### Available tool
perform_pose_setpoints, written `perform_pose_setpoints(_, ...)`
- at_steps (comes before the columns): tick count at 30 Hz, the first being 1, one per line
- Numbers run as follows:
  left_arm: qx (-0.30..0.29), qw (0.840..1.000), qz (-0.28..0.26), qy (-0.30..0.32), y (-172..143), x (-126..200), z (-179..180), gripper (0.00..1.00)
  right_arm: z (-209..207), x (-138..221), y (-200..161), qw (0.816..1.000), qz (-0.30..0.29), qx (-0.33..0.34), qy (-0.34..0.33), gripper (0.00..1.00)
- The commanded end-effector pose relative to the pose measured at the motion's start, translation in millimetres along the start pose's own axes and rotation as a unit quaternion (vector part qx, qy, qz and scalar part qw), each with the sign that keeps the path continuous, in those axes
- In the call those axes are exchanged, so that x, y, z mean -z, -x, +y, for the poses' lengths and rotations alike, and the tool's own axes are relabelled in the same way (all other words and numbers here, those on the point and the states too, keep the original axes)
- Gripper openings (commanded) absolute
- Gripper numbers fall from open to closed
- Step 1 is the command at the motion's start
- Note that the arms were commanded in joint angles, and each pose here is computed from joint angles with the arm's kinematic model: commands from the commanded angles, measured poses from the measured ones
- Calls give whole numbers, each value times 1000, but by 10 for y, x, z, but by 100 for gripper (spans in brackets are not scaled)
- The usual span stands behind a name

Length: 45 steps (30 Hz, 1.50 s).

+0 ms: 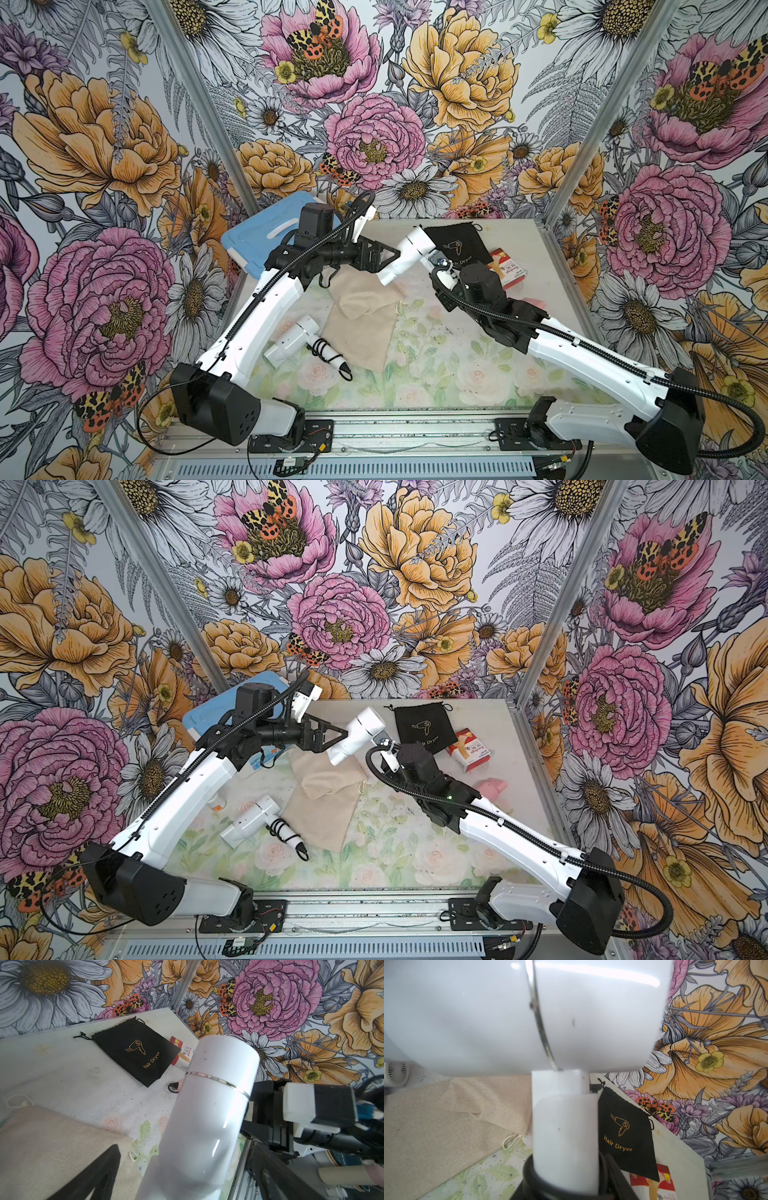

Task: Pack away hair dryers
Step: Fold the hair dryer.

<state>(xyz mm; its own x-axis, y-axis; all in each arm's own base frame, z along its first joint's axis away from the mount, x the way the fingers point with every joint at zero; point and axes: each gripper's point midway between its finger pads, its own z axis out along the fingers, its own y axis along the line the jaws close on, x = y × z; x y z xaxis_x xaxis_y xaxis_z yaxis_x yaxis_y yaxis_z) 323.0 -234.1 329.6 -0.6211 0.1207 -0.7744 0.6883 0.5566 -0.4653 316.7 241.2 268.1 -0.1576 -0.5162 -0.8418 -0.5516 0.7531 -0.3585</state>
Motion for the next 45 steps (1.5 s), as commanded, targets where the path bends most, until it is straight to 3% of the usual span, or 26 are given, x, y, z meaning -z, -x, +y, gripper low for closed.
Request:
perform_pose_setpoints(1, -46, 998, -2, -34, 86, 61, -193, 99, -82, 66, 546, 996, -83, 16, 12, 18)
perform_pose_setpoints(21, -55, 998, 20, -35, 160, -84, -94, 95, 89, -64, 822, 990, -117, 60, 57, 18)
perform_pose_setpoints(28, -40, 998, 33, -36, 141, -218, -28, 73, 114, -88, 871, 989, -120, 66, 60, 18)
perform_pose_setpoints(31, -33, 998, 36, -41, 144, -260, -16, 68, 107, -97, 894, 989, -121, 68, 60, 18)
perform_pose_setpoints(35, -31, 998, 36, -37, 178, -290, 1, 45, 97, -138, 916, 989, -119, 66, 55, 18)
perform_pose_setpoints(39, -26, 999, 26, -11, 259, -291, 75, 30, 87, -182, 965, 990, -120, 51, 55, 17)
perform_pose_setpoints(45, -17, 999, -34, 13, 483, -229, 107, 25, -6, -187, 1138, 986, -157, -27, 44, 15)
